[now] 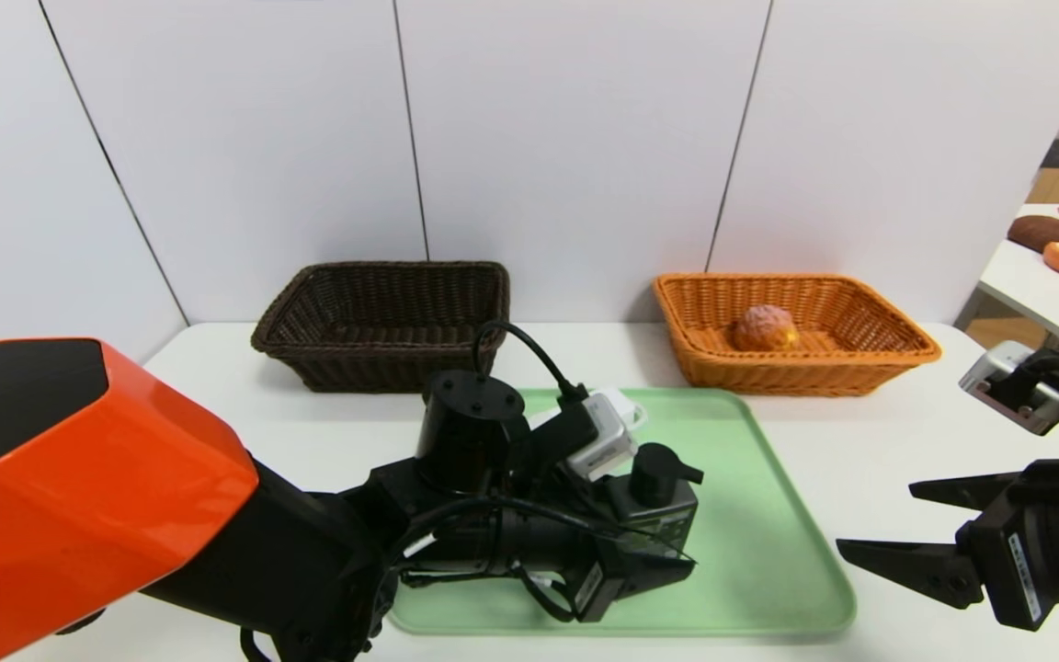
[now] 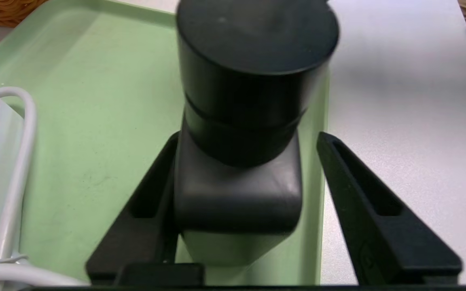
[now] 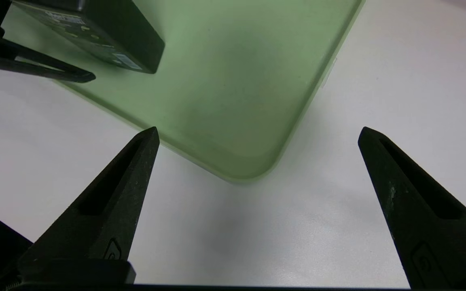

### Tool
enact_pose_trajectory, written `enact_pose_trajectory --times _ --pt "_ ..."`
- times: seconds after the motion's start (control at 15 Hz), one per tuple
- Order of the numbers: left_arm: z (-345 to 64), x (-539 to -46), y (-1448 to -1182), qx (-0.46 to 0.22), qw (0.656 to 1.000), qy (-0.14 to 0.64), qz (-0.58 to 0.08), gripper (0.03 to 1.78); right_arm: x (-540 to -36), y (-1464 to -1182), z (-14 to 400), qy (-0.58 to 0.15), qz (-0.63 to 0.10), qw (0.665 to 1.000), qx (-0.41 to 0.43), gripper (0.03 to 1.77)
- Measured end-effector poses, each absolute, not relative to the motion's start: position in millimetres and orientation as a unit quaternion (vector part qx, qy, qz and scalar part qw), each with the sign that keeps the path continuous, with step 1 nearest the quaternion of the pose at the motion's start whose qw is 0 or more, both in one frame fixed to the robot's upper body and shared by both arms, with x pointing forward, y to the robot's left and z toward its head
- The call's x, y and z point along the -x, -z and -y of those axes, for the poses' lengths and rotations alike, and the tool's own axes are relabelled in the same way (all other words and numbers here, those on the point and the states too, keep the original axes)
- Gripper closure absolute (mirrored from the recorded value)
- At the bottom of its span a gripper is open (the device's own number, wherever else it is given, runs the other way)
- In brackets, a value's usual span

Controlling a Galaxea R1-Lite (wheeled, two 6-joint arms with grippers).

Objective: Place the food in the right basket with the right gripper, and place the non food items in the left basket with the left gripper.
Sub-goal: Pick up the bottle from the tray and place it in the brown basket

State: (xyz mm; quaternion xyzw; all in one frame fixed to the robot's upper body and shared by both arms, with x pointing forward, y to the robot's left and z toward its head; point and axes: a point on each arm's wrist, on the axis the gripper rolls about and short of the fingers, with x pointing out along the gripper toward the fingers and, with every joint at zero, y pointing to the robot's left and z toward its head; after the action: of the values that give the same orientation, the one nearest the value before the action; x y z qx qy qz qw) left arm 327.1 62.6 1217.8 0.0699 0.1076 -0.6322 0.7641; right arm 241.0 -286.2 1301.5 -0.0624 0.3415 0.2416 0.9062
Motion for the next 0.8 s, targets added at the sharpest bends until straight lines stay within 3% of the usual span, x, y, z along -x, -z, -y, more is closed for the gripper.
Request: enact_pose_trajectory --times 0.27,0.53,0.8 --pt "-62.4 -327.6 -1217.5 -0.07 0.765 0.632 -0.108 1.2 -240.6 -1302.3 286.3 -0.242 -0.34 0.907 0.062 0.1" --pt "-64.5 -326.8 -1224.7 -0.069 0.77 0.627 -0.099 1.2 -240.8 -1302.4 288.2 -0.236 -0.34 0.908 0.06 0.1" --pt "-75.4 -331.4 -1247.9 -0.065 0.793 0.602 -0.067 1.2 -241.2 -1302.5 290.9 -0.229 -0.339 0.911 0.058 0.1"
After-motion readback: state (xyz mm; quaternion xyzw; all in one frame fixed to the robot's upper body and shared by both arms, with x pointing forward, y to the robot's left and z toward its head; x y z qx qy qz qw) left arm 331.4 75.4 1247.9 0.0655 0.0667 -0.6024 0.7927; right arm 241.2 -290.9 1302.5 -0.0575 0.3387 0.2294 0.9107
